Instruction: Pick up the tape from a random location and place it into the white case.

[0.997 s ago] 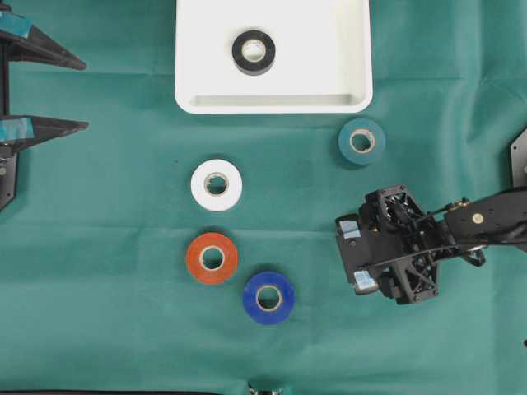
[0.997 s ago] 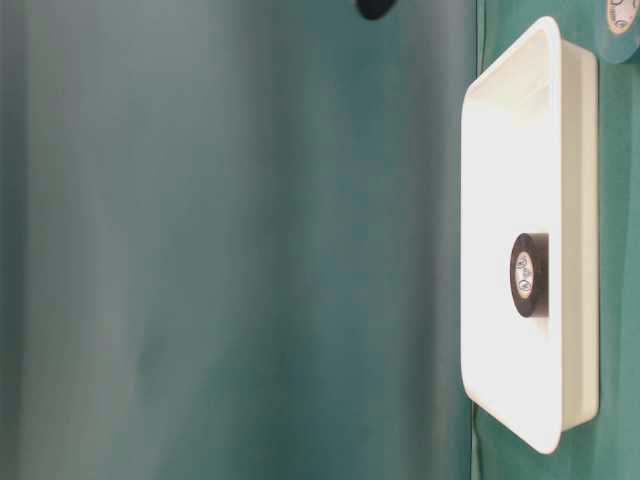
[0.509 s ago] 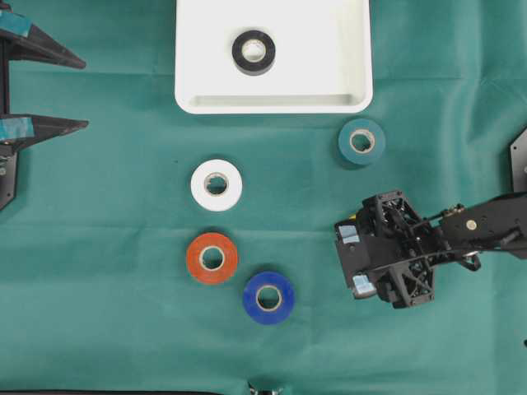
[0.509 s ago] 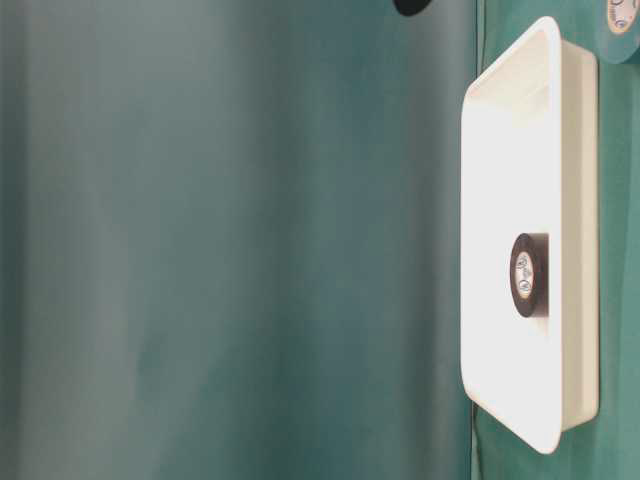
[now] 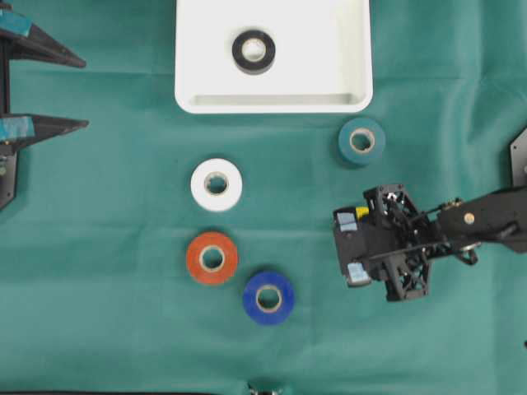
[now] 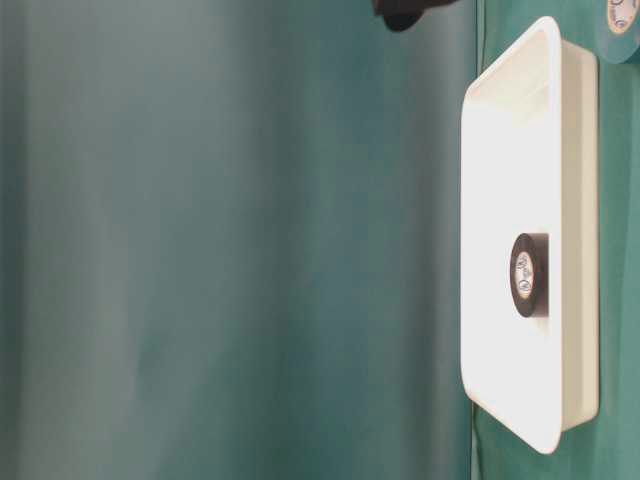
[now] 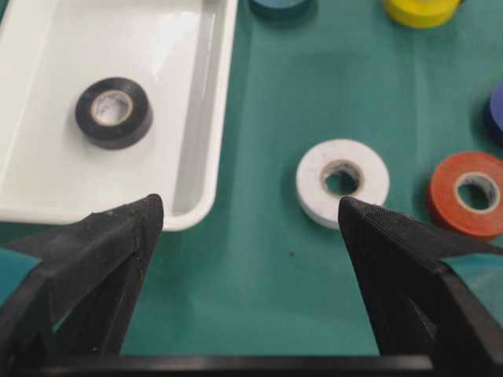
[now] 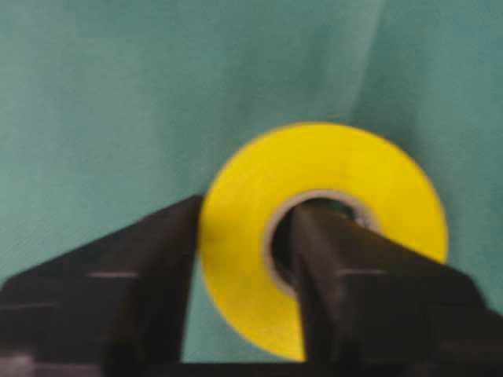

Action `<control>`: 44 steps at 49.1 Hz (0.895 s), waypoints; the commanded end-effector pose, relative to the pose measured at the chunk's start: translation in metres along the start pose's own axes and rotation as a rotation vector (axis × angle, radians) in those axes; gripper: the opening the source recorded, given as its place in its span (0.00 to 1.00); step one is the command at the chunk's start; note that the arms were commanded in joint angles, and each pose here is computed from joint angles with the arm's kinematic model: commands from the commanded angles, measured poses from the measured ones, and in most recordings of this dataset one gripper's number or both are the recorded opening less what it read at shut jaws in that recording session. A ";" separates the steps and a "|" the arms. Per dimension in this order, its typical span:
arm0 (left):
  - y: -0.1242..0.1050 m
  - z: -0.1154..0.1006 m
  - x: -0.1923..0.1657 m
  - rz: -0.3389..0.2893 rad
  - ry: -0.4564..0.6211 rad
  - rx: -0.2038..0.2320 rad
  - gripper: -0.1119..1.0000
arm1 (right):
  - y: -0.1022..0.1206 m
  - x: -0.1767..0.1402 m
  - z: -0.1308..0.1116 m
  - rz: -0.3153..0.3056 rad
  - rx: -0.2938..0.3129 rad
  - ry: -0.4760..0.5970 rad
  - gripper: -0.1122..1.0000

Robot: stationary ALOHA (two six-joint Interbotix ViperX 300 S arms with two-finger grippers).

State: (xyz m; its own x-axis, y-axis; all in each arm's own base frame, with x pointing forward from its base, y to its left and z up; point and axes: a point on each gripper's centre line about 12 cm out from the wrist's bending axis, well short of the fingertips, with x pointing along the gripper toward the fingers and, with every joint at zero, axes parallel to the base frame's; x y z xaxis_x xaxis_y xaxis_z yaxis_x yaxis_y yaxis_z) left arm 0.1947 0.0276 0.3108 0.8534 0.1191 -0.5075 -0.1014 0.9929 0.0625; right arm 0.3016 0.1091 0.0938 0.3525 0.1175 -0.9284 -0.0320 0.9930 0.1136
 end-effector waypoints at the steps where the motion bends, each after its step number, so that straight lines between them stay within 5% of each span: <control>1: 0.001 0.005 0.000 0.003 -0.012 -0.001 0.98 | 0.001 0.000 -0.001 0.000 -0.006 0.002 0.40; 44: 0.001 0.005 0.000 0.003 -0.014 0.000 0.98 | 0.004 -0.014 0.009 0.001 -0.005 -0.006 0.40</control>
State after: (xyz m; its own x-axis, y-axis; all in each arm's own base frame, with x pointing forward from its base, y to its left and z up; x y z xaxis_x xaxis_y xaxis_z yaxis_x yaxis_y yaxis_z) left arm 0.1947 0.0275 0.3108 0.8535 0.1183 -0.5075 -0.1006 0.9930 0.0623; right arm 0.3021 0.1090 0.0976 0.3428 0.1111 -0.9328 -0.0378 0.9938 0.1045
